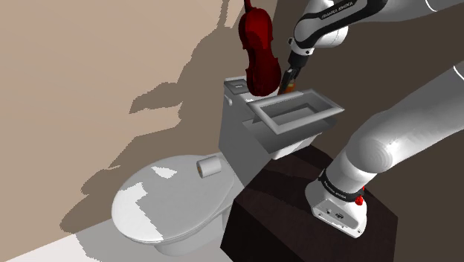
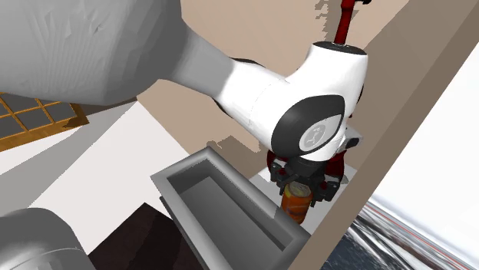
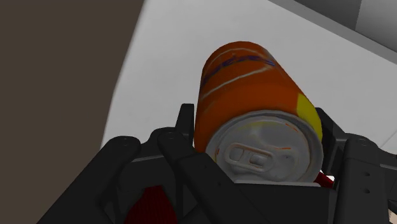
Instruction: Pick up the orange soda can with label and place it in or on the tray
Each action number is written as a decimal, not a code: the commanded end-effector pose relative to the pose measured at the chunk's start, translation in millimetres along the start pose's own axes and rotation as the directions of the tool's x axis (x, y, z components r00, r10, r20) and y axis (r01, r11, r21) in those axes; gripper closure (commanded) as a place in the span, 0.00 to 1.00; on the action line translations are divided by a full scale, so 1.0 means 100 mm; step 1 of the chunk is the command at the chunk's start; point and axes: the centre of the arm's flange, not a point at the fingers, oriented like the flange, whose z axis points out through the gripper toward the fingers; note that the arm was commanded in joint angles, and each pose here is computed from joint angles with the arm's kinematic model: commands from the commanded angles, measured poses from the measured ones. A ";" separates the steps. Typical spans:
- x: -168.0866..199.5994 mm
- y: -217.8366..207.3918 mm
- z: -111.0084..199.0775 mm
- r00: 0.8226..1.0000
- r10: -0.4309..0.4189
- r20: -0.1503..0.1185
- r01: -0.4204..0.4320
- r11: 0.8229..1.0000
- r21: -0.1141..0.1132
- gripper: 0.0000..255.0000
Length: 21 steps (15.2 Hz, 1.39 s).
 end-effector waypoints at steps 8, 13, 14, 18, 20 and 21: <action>0.01 0.01 -0.37 1.000 0.000 0.000 0.000 1.000 0.000 1.00; 0.02 0.01 -0.63 1.000 0.000 0.000 0.000 1.000 0.000 1.00; 0.02 0.01 -0.69 1.000 0.000 0.000 0.000 1.000 0.000 1.00; 0.03 0.01 -0.90 1.000 0.000 0.000 0.000 1.000 0.000 1.00; 0.03 0.01 -1.00 1.000 0.000 0.000 0.000 1.000 0.000 1.00; 0.03 0.01 -1.05 1.000 0.000 0.000 0.000 1.000 0.000 1.00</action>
